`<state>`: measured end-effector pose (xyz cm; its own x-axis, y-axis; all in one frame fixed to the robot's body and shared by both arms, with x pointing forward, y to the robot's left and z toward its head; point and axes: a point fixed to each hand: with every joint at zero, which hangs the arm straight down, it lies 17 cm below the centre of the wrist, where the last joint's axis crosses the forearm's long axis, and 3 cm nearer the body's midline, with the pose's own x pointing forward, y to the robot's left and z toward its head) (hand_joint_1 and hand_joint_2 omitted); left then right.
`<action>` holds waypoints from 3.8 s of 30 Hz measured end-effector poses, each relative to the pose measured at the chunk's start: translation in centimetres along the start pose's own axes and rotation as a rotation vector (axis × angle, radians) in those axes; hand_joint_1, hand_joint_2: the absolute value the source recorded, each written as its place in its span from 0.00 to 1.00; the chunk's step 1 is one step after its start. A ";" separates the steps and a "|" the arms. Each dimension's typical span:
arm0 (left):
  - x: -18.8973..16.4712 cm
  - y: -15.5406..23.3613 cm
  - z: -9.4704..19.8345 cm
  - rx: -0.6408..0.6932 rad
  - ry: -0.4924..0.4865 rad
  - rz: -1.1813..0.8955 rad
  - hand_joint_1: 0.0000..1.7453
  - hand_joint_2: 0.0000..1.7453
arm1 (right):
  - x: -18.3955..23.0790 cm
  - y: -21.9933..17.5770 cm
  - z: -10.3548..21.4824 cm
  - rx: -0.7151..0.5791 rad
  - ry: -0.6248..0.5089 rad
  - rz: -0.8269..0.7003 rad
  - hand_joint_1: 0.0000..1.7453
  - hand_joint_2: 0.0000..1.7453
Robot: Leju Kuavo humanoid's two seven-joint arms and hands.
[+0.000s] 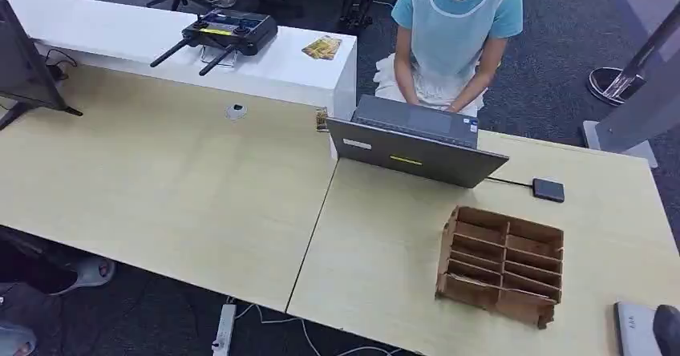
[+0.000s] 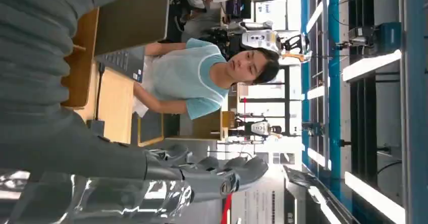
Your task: Pass the card to the sensor for recognition and then transmit it.
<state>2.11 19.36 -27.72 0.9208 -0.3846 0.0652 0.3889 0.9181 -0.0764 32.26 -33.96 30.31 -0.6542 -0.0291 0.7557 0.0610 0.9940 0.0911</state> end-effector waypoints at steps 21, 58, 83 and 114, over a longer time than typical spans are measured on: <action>-0.2 1.2 -0.1 0.042 0.002 0.073 0.00 1.00 | -4.6 5.7 5.3 -0.081 0.053 0.824 0.00 1.00; -0.5 -0.6 0.0 -0.010 0.019 -0.035 0.00 1.00 | -12.4 4.9 12.3 0.572 0.162 1.384 0.00 1.00; -0.6 -0.7 0.0 -0.001 0.023 0.036 0.00 1.00 | -15.9 5.0 10.6 0.776 0.133 1.388 0.00 1.00; -0.2 -0.3 0.0 0.010 0.007 0.080 0.00 1.00 | -21.5 4.0 9.8 0.728 0.353 1.457 0.00 1.00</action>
<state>1.84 19.14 -27.76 0.9491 -0.3107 0.0524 0.3139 0.9468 -0.0713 39.19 -28.35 8.07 -0.1713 0.9844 0.0398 0.0198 0.0439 -0.9988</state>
